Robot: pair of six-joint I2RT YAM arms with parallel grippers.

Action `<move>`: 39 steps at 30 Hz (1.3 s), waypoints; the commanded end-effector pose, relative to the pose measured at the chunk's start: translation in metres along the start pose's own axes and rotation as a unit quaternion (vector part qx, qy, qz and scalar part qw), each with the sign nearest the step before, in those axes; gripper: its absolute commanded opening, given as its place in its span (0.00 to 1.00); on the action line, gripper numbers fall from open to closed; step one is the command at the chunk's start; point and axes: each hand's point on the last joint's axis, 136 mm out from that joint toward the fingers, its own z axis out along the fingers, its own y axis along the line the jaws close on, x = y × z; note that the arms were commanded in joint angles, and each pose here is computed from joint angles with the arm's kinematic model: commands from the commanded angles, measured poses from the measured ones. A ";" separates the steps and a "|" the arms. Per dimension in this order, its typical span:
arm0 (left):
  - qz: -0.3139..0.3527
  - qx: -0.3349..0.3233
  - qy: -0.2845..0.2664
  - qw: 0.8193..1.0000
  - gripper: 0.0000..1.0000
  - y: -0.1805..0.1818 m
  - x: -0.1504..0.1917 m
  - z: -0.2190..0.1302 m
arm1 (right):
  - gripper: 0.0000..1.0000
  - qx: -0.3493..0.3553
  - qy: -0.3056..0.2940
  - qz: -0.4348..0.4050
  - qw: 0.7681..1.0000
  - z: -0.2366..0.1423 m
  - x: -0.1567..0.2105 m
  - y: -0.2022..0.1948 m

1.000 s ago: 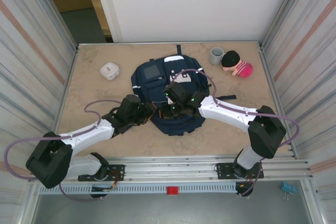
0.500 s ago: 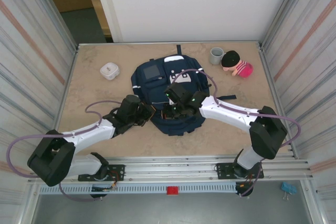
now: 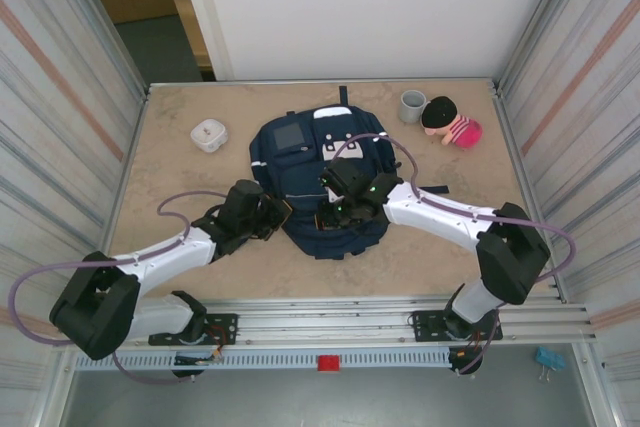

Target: Pack the student bag

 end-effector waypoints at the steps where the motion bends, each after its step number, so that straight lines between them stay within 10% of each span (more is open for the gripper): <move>1: 0.007 -0.013 -0.006 1.000 0.02 0.007 -0.004 0.000 | 0.13 0.009 0.017 -0.011 1.000 0.009 0.007 -0.003; 10: 0.008 -0.004 -0.004 1.000 0.02 0.004 -0.003 0.001 | 0.22 0.009 0.028 -0.006 1.000 0.020 0.010 -0.003; 17: 0.021 -0.031 -0.014 0.999 0.02 0.015 -0.007 -0.002 | 0.00 0.038 0.026 -0.012 0.999 0.004 0.014 -0.017; 29: 0.030 -0.057 -0.059 0.996 0.02 0.040 -0.048 -0.032 | 0.00 0.055 -0.024 0.016 0.998 -0.048 0.001 -0.076; 33: 0.101 -0.039 -0.061 0.992 0.22 0.016 -0.054 -0.044 | 0.00 -0.026 -0.049 0.000 0.998 -0.058 -0.010 -0.045; 36: 0.238 0.008 -0.076 0.968 0.46 -0.030 -0.052 -0.060 | 0.00 -0.081 -0.073 -0.016 0.994 -0.069 -0.020 -0.021; 39: 0.430 0.061 -0.093 0.896 0.60 -0.082 -0.034 -0.078 | 0.00 -0.101 -0.097 -0.033 0.990 -0.082 -0.030 -0.009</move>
